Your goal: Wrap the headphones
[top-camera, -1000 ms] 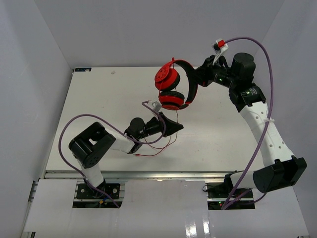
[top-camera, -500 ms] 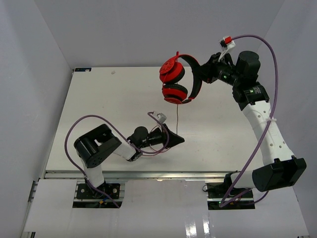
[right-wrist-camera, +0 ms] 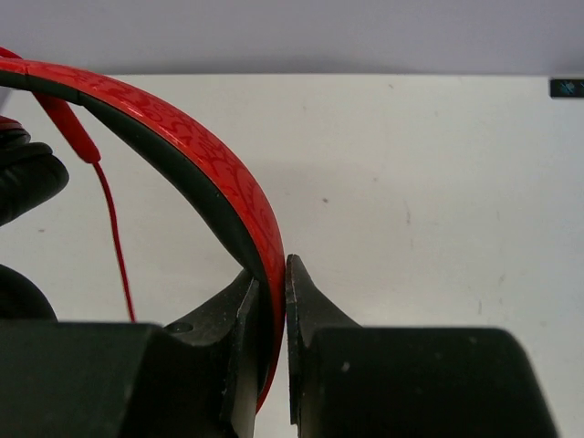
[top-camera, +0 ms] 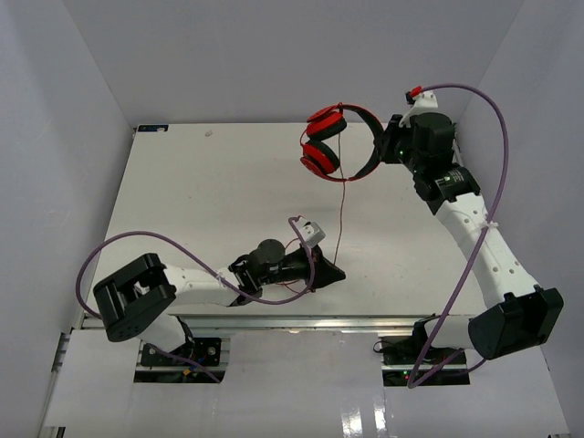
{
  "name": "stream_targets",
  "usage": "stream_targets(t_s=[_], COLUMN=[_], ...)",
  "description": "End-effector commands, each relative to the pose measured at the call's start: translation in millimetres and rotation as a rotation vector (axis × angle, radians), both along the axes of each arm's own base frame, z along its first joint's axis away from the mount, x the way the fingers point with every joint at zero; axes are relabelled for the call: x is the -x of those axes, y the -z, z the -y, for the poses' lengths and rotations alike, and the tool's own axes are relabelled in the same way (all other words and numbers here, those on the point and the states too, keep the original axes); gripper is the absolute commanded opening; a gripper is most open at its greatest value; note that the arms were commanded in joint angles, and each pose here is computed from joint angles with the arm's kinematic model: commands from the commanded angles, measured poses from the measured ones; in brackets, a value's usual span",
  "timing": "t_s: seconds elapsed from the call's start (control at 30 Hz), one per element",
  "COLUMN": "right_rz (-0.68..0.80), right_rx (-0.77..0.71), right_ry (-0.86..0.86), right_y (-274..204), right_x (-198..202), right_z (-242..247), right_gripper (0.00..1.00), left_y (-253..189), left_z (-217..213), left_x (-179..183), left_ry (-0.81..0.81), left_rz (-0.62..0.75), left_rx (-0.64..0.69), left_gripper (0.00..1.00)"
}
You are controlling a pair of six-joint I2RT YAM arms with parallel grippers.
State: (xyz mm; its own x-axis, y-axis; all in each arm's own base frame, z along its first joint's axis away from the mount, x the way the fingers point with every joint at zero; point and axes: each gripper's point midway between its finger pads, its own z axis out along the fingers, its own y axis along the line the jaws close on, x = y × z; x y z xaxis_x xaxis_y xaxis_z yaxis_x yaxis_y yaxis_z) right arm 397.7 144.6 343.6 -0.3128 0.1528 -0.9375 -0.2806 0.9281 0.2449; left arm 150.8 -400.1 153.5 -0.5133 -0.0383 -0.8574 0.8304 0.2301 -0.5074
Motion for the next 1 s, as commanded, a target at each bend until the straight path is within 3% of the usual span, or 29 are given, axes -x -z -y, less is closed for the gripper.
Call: stream_targets(t_s=[0.0, 0.17, 0.27, 0.43, 0.57, 0.77, 0.97], right_rz=[0.089, 0.091, 0.142, 0.132, 0.192, 0.249, 0.281], right_rx=[0.011, 0.162, 0.274, 0.404, 0.423, 0.468, 0.529], right_ry=[0.255, 0.333, 0.299, 0.103, -0.219, -0.374, -0.654], right_y=[-6.8, 32.5, 42.2, 76.3, 84.9, 88.7, 103.5], right_x=[-7.0, -7.8, -7.6, 7.0, 31.5, 51.6, 86.2], right_z=[26.4, 35.2, 39.8, 33.0, 5.2, -3.6, -26.2], right_gripper=[0.08, 0.08, 0.08, 0.08, 0.08, 0.08, 0.08], left_y=[-0.7, -22.1, -35.8, -95.1, -127.6, -151.9, -156.7], left_z=[1.6, 8.4, -6.3, -43.7, -72.8, -97.3, -103.6], left_x=[4.6, 11.4, 5.8, -20.6, -47.4, -95.5, -147.5], left_ry=[0.019, 0.053, 0.022, -0.117, -0.244, -0.372, -0.453], left_rz=[0.023, 0.03, 0.072, 0.24, 0.321, 0.408, 0.472], left_rx=[-0.145, -0.217, -0.326, -0.444, -0.519, -0.583, -0.602], left_gripper=[0.0, 0.0, 0.0, 0.0, 0.0, 0.0, 0.04])
